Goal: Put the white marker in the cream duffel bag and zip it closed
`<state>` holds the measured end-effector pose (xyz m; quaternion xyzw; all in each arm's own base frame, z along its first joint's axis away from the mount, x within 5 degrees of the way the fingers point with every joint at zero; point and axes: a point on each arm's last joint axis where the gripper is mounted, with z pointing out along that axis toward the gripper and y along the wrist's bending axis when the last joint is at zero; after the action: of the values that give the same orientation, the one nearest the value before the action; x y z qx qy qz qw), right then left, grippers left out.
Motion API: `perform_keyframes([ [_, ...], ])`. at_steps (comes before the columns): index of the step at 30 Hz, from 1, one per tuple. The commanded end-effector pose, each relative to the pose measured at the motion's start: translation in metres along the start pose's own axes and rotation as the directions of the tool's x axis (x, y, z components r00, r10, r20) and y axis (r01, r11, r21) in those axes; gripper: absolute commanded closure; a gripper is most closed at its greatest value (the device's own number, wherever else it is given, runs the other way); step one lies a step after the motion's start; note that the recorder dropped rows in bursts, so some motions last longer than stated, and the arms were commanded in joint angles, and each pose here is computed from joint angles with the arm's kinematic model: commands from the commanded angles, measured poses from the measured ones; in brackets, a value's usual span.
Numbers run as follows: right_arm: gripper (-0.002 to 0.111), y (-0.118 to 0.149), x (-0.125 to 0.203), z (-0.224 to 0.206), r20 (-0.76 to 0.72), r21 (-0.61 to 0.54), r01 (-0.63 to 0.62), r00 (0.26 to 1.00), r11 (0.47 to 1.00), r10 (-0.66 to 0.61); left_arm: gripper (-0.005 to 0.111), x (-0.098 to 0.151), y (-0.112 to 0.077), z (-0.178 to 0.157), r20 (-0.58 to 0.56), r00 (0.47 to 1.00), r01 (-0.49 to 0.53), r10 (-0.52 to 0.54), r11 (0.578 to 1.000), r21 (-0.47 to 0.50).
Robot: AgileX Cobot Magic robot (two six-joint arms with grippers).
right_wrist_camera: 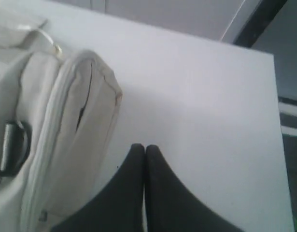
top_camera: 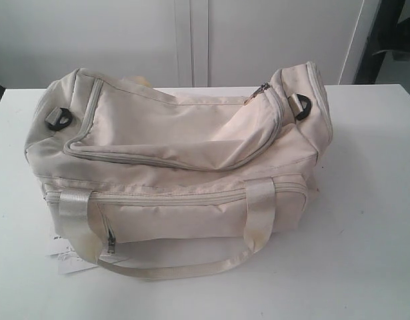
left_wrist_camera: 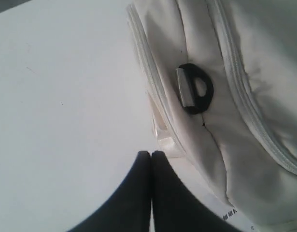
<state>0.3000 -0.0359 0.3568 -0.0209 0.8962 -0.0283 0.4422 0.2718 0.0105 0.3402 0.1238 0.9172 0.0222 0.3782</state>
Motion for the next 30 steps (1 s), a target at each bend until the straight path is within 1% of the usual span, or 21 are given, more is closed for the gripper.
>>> perform_keyframes([
  [1, 0.108, 0.001, 0.005, -0.03, 0.194, 0.035, -0.039, 0.98, 0.999, 0.032, 0.107, 0.012, -0.004, -0.02, 0.121, 0.992, 0.045, -0.039, 0.998, -0.041],
  [2, 0.108, 0.002, 0.012, -0.043, 0.244, 0.054, -0.019, 0.97, 0.998, 0.006, 0.107, 0.018, -0.007, -0.03, 0.176, 0.984, 0.047, -0.035, 0.997, -0.062],
  [3, 0.108, 0.003, 0.014, -0.048, 0.261, 0.059, -0.01, 0.965, 0.998, -0.006, 0.107, 0.021, -0.008, -0.036, 0.203, 0.979, 0.049, -0.033, 0.996, -0.071],
  [4, 0.108, 0.008, 0.023, -0.059, 0.283, 0.067, 0.025, 0.958, 0.997, -0.043, 0.107, 0.028, -0.011, -0.045, 0.252, 0.967, 0.069, -0.046, 0.994, -0.084],
  [5, 0.108, 0.01, 0.026, -0.066, 0.298, 0.067, 0.037, 0.953, 0.997, -0.056, 0.107, 0.031, -0.012, -0.048, 0.276, 0.96, 0.08, -0.052, 0.993, -0.09],
  [6, 0.108, 0.016, 0.035, -0.076, 0.336, 0.065, 0.055, 0.939, 0.996, -0.073, 0.107, 0.04, -0.014, -0.054, 0.31, 0.949, 0.094, -0.059, 0.991, -0.099],
  [9, 0.108, 0.025, 0.052, -0.094, 0.41, 0.061, 0.068, 0.908, 0.996, -0.087, 0.107, 0.056, -0.02, -0.062, 0.364, 0.929, 0.121, -0.074, 0.987, -0.109],
  [12, 0.108, 0.029, 0.074, -0.114, 0.478, 0.072, 0.064, 0.874, 0.995, -0.091, 0.107, 0.071, -0.024, -0.068, 0.438, 0.894, 0.16, -0.092, 0.98, -0.12],
  [15, 0.108, 0.031, 0.09, -0.129, 0.54, 0.084, 0.05, 0.837, 0.995, -0.088, 0.107, 0.082, -0.027, -0.072, 0.472, 0.869, 0.219, -0.148, 0.971, -0.098],
  [20, 0.108, 0.033, 0.108, -0.153, 0.604, 0.099, 0.048, 0.79, 0.994, -0.099, 0.107, 0.096, -0.033, -0.084, 0.504, 0.854, 0.21, -0.13, 0.972, -0.106],
  [23, 0.108, 0.034, 0.118, -0.159, 0.617, 0.1, 0.048, 0.781, 0.994, -0.1, 0.107, 0.106, -0.036, -0.088, 0.518, 0.848, 0.194, -0.106, 0.974, -0.118],
  [27, 0.108, 0.036, 0.128, -0.166, 0.63, 0.1, 0.05, 0.769, 0.994, -0.102, 0.107, 0.117, -0.044, -0.092, 0.538, 0.837, 0.172, -0.094, 0.98, -0.097],
  [30, 0.108, 0.037, 0.132, -0.168, 0.61, 0.088, 0.056, 0.786, 0.995, -0.099, 0.107, 0.124, -0.047, -0.094, 0.552, 0.829, 0.166, -0.087, 0.982, -0.094],
])
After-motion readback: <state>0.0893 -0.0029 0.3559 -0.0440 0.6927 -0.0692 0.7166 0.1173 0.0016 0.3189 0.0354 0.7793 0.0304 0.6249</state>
